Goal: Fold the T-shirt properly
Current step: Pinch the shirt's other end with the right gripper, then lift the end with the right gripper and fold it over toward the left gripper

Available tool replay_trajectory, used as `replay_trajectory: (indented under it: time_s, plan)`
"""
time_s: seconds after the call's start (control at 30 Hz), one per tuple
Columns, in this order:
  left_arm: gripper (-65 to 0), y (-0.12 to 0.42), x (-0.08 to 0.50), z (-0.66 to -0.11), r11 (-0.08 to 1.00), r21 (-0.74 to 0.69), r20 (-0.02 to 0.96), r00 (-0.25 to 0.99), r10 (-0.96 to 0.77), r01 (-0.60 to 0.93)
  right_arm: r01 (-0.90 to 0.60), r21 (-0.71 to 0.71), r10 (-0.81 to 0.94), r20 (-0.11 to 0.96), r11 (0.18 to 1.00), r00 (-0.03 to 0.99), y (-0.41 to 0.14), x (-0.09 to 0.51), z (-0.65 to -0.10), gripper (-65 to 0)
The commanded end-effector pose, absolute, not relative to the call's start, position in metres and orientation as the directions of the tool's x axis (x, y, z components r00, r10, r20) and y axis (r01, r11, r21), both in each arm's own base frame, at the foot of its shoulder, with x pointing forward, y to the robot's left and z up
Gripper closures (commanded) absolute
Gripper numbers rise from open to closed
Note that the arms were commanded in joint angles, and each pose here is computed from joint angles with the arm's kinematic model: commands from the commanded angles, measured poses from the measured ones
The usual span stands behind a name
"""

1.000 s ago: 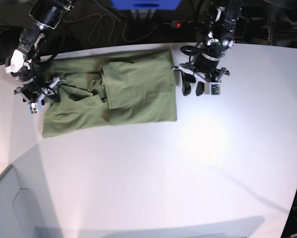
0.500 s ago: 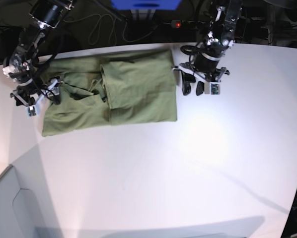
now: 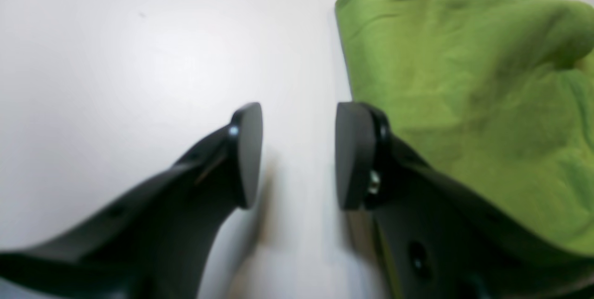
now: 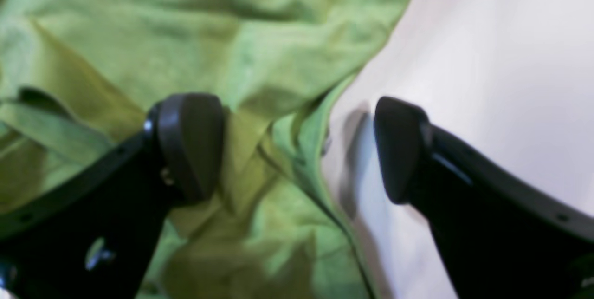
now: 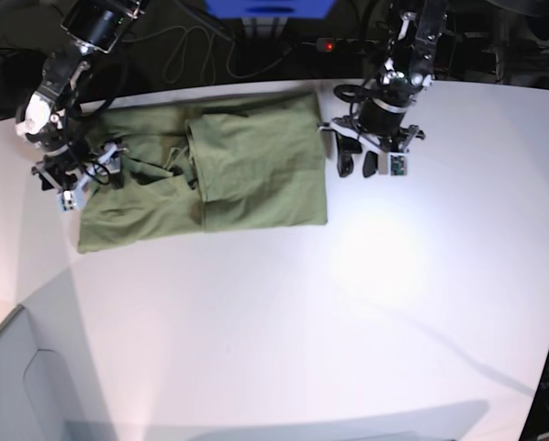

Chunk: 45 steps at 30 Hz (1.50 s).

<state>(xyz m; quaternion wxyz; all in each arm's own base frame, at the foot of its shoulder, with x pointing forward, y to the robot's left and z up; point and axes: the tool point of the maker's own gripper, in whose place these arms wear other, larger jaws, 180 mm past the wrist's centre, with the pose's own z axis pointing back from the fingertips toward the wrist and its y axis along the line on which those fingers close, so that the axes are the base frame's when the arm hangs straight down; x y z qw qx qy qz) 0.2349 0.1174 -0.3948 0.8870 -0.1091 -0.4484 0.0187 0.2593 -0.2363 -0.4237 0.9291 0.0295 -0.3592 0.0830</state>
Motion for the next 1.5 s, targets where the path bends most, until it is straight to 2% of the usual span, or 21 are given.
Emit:
replay_trajectory:
  time_s: [0.0,0.2,0.27,0.37,0.57,0.6,0.83,1.07,1.27,1.47]
  plan:
    - [-24.7,0.116,0.239,-0.386,0.974,-0.214,0.812,0.567,0.134,0.076,-0.193,-0.014,0.150,0.686,0.981,0.712,-0.238,0.264,-0.418,-49.8]
    - [-24.7,0.116,0.240,-0.385,0.974,-0.214,0.814,0.565,0.135,0.075,-0.199,-0.006,0.153,0.664,0.980,0.732,-0.236,0.252,-0.426,-49.3]
    - [-24.7,0.116,0.241,-0.385,0.974,-0.213,0.815,0.564,0.135,0.076,-0.198,-0.002,0.150,0.658,0.980,0.738,-0.235,0.250,-0.429,-45.9]
    - [-24.7,0.116,0.241,-0.385,0.974,-0.213,0.815,0.564,0.135,0.076,-0.198,0.002,0.150,0.648,0.980,0.747,-0.235,0.244,-0.432,-35.0]
    - [-24.7,0.116,0.241,-0.385,0.974,-0.213,0.815,0.564,0.135,0.075,-0.198,0.003,0.150,0.642,0.980,0.752,-0.235,0.241,-0.434,-2.6]
    - [-24.7,0.116,0.241,-0.385,0.974,-0.213,0.815,0.564,0.135,0.075,-0.198,0.003,0.150,0.642,0.980,0.752,-0.235,0.241,-0.434,0.0]
    - [-24.8,0.112,0.247,-0.388,0.972,-0.221,0.813,0.564,0.142,0.074,-0.208,-0.051,0.185,0.686,0.977,0.704,-0.238,0.255,-0.410,0.0]
    - [-24.9,0.106,0.247,-0.400,0.968,-0.247,0.791,0.587,0.170,0.052,-0.304,-0.174,0.326,0.749,0.937,0.576,-0.212,0.275,-0.358,0.0]
    - [-25.0,0.101,0.254,-0.398,0.964,-0.259,0.794,0.579,0.183,0.051,-0.430,-0.251,0.444,0.781,0.867,0.440,-0.162,0.278,-0.321,0.0]
    - [-25.0,0.101,0.260,-0.395,0.964,-0.260,0.802,0.568,0.184,0.054,-0.574,-0.254,0.496,0.809,0.778,0.314,-0.097,0.274,-0.304,0.0]
